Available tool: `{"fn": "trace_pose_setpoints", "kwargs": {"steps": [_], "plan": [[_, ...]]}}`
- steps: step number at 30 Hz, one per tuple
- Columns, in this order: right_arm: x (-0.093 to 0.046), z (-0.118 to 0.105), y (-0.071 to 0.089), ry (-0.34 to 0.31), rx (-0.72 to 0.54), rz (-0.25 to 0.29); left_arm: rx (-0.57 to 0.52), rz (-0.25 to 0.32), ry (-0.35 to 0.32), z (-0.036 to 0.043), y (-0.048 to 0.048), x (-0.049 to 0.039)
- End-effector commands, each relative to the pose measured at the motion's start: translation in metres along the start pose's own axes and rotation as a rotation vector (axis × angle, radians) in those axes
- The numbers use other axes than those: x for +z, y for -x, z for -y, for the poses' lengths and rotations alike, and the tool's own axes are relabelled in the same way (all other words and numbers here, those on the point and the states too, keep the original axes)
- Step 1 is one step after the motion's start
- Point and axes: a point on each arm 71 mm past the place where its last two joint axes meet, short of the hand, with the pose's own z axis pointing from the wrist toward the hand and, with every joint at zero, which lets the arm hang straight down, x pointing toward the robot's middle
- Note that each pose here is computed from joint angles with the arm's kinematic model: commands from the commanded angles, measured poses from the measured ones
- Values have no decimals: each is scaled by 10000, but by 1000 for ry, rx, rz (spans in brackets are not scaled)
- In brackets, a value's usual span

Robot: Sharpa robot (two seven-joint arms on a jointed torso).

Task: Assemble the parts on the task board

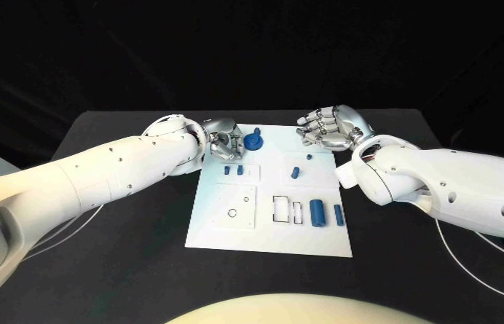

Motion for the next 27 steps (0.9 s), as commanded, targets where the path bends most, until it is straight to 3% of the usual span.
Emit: {"fn": "trace_pose_setpoints", "kwargs": {"steps": [1,16,27], "plan": [[-1,-15,-15,19,-6,-13,-1,-36,15,-34,-66,2],[1,-13,-13,19,-6,-13,3,-51,10,-34,-85,-11],[2,-13,-13,20,-6,-13,4,-26,3,-30,-73,-20]]}}
